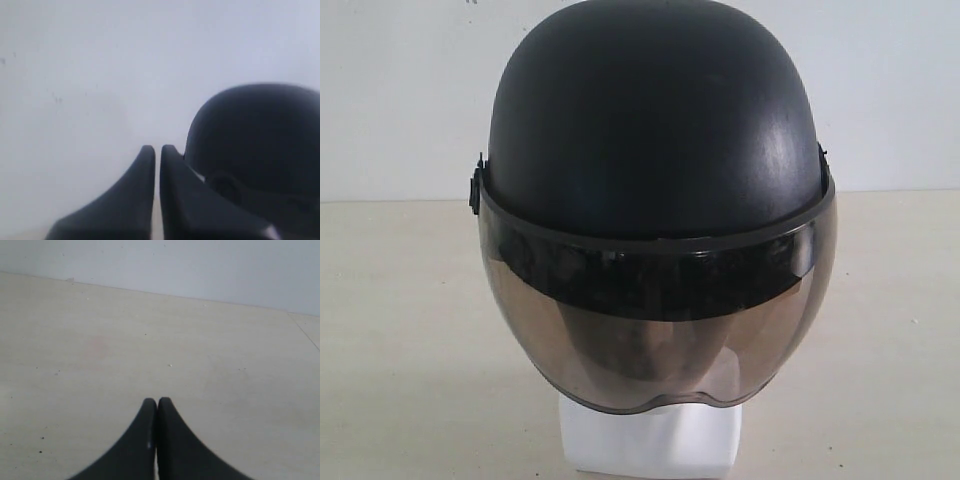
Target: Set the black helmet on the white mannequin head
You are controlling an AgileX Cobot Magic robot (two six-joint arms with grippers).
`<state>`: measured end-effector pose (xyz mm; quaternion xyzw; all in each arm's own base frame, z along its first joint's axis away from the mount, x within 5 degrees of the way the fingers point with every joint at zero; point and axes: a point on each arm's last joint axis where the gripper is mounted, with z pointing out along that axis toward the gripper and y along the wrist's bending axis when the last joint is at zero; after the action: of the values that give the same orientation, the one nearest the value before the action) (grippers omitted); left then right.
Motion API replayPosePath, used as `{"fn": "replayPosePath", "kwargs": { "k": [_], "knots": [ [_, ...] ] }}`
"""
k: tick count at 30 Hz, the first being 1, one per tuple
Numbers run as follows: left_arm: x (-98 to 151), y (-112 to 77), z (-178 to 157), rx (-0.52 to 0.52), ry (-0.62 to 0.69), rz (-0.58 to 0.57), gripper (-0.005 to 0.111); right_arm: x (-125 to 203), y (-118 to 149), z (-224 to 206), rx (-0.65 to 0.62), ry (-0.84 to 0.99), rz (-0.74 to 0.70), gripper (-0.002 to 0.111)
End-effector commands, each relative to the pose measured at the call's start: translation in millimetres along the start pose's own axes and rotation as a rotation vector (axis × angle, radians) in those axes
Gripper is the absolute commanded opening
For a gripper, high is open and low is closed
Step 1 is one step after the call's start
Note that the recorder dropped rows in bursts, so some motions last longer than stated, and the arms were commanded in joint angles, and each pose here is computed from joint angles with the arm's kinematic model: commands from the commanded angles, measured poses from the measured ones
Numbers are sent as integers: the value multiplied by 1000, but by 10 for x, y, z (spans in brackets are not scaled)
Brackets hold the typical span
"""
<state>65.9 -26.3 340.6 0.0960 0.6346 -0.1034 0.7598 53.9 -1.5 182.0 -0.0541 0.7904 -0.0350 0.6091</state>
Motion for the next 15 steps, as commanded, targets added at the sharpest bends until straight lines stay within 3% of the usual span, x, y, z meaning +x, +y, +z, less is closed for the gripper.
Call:
{"fn": "replayPosePath", "kwargs": {
  "k": [1, 8, 10, 12, 15],
  "knots": [
    [-99, -92, -347, -20, -165, -85, 4, -3, -2, -4, 3, -4, 1, 0],
    [4, -150, -507, 81, -285, -571, 4, -3, -2, -4, 3, -4, 1, 0],
    [78, -94, -499, 40, -304, -636, 4, -3, -2, -4, 3, -4, 1, 0],
    [194, 15, -475, -82, -305, -580, 4, -3, -2, -4, 3, -4, 1, 0],
    [473, 220, -467, -358, -163, -272, 4, -3, -2, -4, 3, -4, 1, 0]
  ]
}}
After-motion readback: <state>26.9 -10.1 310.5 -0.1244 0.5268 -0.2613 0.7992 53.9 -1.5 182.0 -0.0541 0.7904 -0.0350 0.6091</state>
